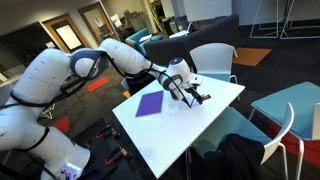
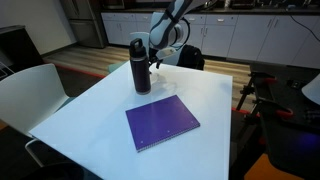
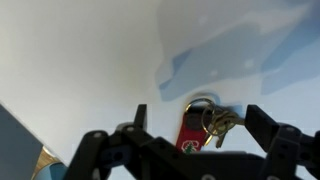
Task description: Move the keys to the front
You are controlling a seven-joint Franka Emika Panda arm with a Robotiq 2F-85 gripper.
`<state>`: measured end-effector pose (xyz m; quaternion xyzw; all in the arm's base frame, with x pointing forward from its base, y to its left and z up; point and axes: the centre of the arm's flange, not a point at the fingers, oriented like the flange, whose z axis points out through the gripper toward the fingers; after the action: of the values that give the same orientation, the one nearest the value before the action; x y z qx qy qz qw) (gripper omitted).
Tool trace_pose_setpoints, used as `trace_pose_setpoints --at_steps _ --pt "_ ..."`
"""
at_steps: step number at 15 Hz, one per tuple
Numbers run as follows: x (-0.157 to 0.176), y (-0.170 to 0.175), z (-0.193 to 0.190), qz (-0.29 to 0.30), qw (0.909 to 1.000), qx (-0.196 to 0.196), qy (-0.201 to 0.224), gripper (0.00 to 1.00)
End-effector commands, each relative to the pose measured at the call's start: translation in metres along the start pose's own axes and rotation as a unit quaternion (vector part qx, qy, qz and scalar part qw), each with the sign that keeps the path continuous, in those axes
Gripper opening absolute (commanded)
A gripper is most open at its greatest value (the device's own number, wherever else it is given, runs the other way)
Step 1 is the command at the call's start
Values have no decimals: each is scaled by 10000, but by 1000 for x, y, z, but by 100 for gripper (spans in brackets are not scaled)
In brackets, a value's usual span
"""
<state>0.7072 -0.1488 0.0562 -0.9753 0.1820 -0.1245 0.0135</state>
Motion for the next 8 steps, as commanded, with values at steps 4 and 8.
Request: trace_pose_setpoints --at_steps 4,8 --pt "5 -10 28 15 9987 156 485 72" --pt "11 -12 29 33 9982 121 583 41"
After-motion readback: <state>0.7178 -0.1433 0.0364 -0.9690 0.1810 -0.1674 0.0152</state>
